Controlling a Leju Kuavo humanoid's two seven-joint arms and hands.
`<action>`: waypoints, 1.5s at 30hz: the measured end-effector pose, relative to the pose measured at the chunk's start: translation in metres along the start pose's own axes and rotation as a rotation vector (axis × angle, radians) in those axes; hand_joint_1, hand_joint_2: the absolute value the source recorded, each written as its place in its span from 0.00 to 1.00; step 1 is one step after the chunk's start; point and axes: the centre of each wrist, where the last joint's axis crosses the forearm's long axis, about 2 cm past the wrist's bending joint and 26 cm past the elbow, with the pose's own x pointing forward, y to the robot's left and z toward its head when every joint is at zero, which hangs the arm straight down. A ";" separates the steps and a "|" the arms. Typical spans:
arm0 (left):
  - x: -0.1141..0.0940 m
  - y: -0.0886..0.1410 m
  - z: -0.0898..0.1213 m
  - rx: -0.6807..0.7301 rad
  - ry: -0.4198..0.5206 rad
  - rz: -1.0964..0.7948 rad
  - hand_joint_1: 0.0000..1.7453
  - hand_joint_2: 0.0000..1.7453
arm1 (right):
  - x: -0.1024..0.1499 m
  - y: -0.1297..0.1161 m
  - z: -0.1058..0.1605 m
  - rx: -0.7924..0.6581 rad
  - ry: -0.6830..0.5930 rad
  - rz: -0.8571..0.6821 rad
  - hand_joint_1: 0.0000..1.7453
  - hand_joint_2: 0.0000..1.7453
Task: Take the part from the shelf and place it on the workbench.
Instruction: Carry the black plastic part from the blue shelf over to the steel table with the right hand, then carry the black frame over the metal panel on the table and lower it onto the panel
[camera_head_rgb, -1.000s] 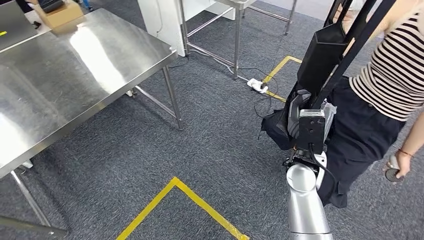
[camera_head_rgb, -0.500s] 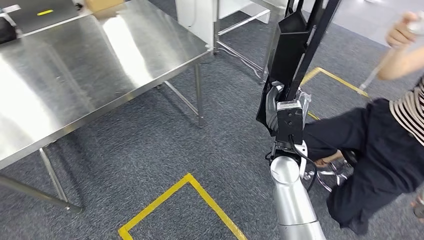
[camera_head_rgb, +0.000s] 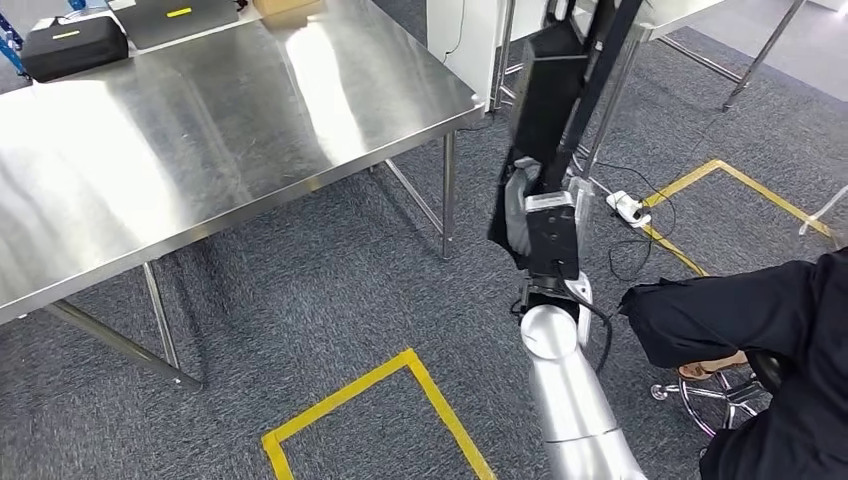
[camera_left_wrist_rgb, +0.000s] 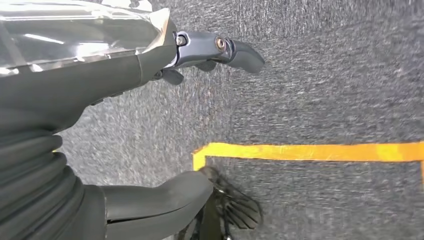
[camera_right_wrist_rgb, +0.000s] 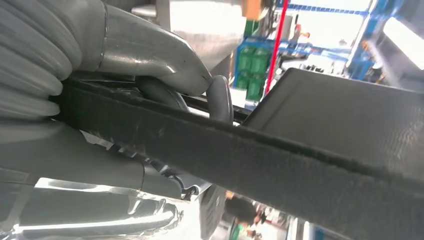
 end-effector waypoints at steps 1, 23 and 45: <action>0.001 0.000 0.000 0.001 -0.001 0.001 0.00 1.00 | 0.000 0.001 0.000 0.001 0.001 -0.001 1.00 1.00; 0.000 0.000 0.000 -0.035 -0.029 -0.022 0.00 1.00 | 0.005 -0.016 -0.014 -0.012 0.023 0.104 1.00 1.00; 0.005 -0.007 0.000 -0.084 -0.070 -0.094 0.00 1.00 | 0.006 -0.059 -0.020 -0.098 -0.017 0.184 1.00 1.00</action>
